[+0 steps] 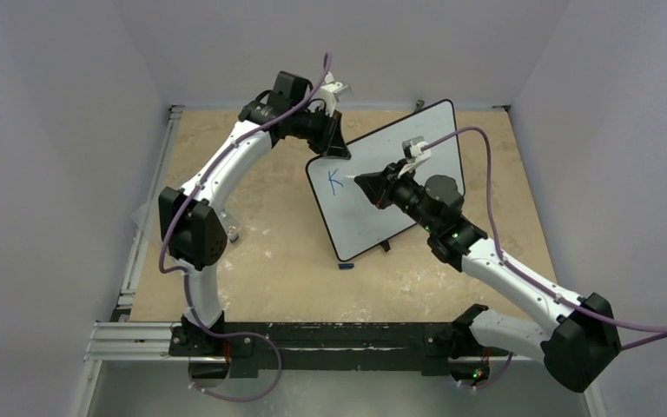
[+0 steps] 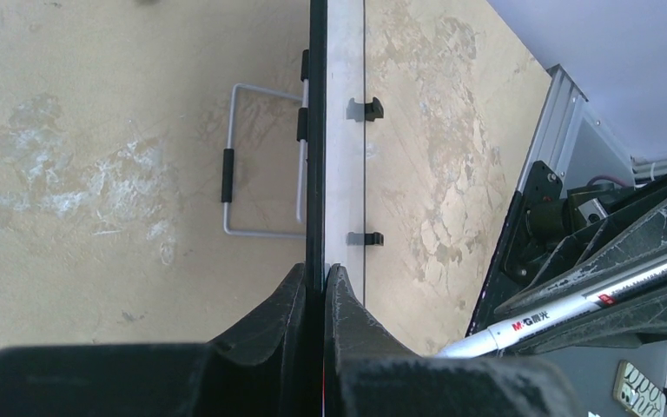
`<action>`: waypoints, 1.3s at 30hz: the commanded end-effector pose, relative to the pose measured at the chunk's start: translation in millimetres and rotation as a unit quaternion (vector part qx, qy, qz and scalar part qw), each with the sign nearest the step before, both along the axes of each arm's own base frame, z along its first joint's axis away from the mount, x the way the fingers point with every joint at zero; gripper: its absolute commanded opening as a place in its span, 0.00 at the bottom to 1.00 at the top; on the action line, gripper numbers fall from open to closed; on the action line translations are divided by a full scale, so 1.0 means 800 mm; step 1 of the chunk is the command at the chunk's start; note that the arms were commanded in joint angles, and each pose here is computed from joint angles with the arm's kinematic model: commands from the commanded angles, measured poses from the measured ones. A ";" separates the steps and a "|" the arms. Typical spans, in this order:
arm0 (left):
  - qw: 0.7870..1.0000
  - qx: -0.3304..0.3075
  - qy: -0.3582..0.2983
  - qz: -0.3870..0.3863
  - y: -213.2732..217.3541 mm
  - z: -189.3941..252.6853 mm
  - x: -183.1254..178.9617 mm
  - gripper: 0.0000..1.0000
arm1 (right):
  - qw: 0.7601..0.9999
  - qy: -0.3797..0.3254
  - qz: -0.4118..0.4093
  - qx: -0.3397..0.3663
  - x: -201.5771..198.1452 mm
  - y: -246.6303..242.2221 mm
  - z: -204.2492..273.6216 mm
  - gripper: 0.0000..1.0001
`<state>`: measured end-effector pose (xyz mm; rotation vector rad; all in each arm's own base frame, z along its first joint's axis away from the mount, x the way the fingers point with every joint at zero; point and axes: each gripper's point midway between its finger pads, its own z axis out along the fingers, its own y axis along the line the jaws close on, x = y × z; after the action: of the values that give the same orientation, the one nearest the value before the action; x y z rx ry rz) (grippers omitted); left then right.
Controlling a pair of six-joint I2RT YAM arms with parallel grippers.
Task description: Write a sentence on the whiteboard
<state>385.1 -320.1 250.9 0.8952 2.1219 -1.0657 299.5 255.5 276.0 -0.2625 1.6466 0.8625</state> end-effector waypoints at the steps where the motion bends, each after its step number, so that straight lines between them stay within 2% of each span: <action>1: 0.996 0.038 -0.082 0.016 0.019 0.009 0.018 0.00 | 0.999 -0.039 -0.024 0.013 0.014 -0.005 0.023 0.00; 11: 0.996 0.026 -0.078 0.028 0.022 0.014 0.015 0.00 | 0.998 -0.061 -0.017 0.002 0.016 -0.003 0.031 0.00; 15: 0.995 0.042 -0.082 0.025 0.027 0.006 0.015 0.00 | 0.998 -0.066 -0.009 0.013 0.006 -0.005 0.040 0.00; 22: 0.995 0.033 -0.081 0.037 0.025 0.009 0.017 0.00 | 0.999 -0.036 -0.011 0.034 0.005 -0.003 0.029 0.00; 29: 0.992 0.067 -0.091 0.049 0.036 -0.011 0.028 0.00 | 0.997 -0.033 -0.041 0.048 0.007 -0.017 0.019 0.00; 39: 0.993 0.052 -0.096 0.048 0.034 0.011 0.019 0.00 | 0.997 -0.038 -0.049 0.040 0.005 -0.024 0.019 0.00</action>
<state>380.7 -313.5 250.9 0.8745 2.1128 -1.0329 301.5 244.6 270.6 -0.1852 1.6126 0.8470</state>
